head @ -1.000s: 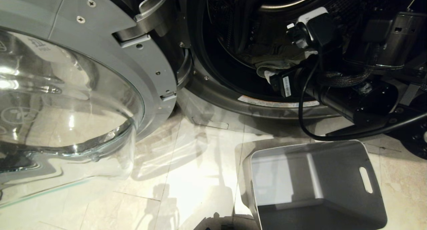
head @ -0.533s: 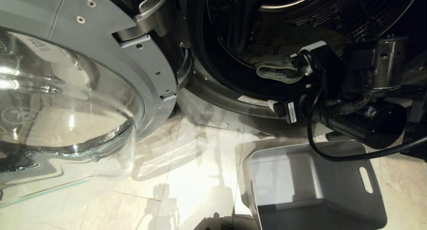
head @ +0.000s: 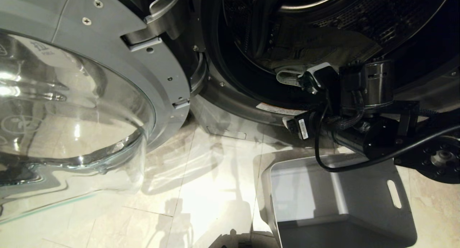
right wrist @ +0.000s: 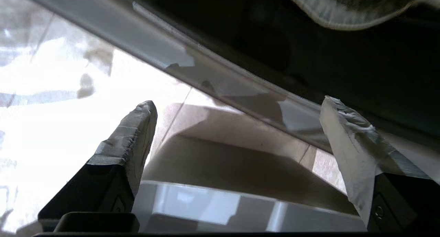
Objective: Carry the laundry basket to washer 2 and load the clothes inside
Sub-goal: Close the washing machine door with the left hand
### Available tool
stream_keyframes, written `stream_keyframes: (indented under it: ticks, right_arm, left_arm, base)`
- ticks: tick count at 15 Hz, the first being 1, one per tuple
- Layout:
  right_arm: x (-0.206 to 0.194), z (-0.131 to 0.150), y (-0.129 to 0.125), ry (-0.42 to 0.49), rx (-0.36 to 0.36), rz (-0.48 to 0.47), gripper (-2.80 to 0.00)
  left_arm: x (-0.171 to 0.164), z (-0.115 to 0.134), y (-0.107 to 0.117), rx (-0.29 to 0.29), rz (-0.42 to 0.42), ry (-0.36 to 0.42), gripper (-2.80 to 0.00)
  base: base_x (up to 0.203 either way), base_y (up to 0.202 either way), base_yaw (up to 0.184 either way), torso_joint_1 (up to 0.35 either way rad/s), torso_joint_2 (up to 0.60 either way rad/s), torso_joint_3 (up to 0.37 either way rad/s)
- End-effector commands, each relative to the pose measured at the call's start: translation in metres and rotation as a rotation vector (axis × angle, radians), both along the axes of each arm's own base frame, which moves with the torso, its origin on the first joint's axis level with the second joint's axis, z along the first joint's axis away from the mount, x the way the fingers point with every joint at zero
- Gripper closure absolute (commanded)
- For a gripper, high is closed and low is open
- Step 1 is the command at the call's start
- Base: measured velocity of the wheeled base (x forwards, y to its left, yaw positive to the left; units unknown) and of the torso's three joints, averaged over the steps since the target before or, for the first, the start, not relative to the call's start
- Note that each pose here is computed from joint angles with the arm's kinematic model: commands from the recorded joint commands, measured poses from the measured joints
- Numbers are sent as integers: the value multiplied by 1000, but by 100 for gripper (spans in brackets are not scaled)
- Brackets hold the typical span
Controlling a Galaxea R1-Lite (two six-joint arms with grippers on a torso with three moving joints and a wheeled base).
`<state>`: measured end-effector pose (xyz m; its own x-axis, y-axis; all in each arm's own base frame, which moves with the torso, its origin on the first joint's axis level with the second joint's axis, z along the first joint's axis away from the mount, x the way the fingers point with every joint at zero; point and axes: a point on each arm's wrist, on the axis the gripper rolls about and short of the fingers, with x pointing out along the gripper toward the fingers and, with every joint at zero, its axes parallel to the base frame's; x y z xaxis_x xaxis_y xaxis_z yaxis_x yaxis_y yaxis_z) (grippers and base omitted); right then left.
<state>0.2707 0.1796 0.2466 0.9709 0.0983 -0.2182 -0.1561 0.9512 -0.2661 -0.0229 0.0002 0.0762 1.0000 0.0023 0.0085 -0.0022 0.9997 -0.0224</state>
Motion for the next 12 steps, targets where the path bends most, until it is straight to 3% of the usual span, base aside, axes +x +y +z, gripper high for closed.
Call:
stream_keyframes:
  ticks: [1, 5, 9, 12]
  right_arm:
    - [3, 5, 2, -19, 8, -4, -280]
    - [12, 6, 3, -26, 1, -27, -280]
    - [32, -11, -11, 9, -41, -139, -280]
    - [43, -8, -18, -5, -37, -172, -280]
  left_arm:
    - [0, 0, 0, -1, 1, 1, 0]
    - [0, 0, 0, -1, 1, 1, 0]
    - [0, 0, 0, 0, 1, 1, 0]
    - [0, 0, 0, 1, 1, 1, 0]
  base:
    - [0, 0, 0, 0, 0, 0]
    - [0, 0, 0, 0, 0, 0]
    - [0, 0, 0, 0, 0, 0]
    - [0, 0, 0, 0, 0, 0]
